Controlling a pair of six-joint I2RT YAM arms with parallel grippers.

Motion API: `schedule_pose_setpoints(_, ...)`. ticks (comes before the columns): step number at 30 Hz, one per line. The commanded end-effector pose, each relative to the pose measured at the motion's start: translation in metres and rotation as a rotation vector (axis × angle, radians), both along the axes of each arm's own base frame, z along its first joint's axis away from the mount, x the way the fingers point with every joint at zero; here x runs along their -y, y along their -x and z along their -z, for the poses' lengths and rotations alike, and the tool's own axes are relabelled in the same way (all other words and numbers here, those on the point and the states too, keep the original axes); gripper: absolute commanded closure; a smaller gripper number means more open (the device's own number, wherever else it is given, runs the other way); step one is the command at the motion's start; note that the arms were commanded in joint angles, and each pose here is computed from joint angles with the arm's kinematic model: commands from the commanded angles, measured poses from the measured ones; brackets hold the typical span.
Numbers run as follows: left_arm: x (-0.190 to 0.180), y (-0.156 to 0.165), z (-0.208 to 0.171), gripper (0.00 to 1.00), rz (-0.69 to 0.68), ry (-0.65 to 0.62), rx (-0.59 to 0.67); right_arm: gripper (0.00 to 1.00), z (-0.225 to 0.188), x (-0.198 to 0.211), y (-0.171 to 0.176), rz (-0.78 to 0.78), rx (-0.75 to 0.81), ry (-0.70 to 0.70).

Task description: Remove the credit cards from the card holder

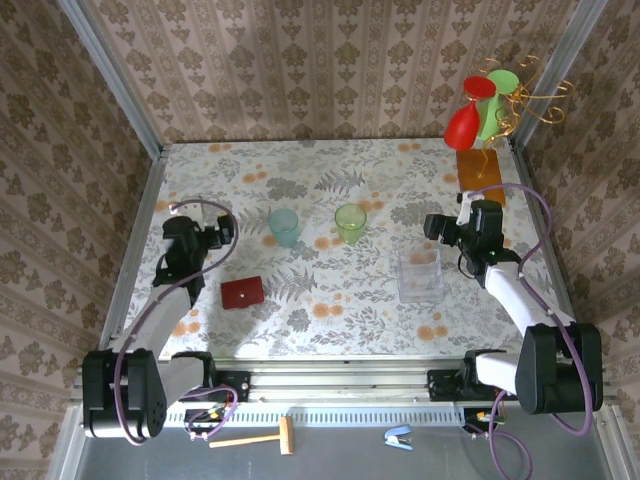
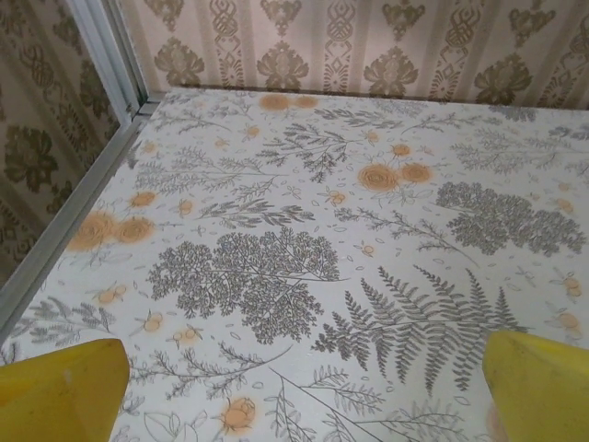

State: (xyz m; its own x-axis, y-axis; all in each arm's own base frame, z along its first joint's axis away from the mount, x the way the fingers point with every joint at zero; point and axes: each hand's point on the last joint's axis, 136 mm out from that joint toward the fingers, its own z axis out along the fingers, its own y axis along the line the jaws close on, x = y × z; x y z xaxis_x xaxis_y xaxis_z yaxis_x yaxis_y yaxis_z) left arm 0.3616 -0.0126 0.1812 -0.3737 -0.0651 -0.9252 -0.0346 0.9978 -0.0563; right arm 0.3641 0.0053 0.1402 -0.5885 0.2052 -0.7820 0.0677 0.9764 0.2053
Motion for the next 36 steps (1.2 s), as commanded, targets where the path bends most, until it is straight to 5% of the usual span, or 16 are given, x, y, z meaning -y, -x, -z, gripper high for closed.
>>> schedule_pose_setpoints(1, 0.001, 0.024, 0.012, 0.00, -0.046, 0.099, -0.181, 0.17, 0.018, -0.008, 0.029, 0.037, -0.187, -0.103)
schedule_pose_setpoints(10, 0.022, 0.063, -0.013, 0.00, 0.098, 0.105, -0.368, 0.39, 0.046, -0.013, 0.068, 0.035, -0.360, -0.130)
schedule_pose_setpoints(19, 0.030, 0.072, -0.033, 0.00, 0.203, 0.031, -0.353, 0.64, 0.050, -0.015, 0.063, 0.021, -0.388, -0.141)
schedule_pose_setpoints(36, 0.006, 0.060, -0.025, 0.00, 0.105, 0.254, -0.277, 0.70, 0.062, -0.021, 0.060, -0.011, -0.426, -0.159)
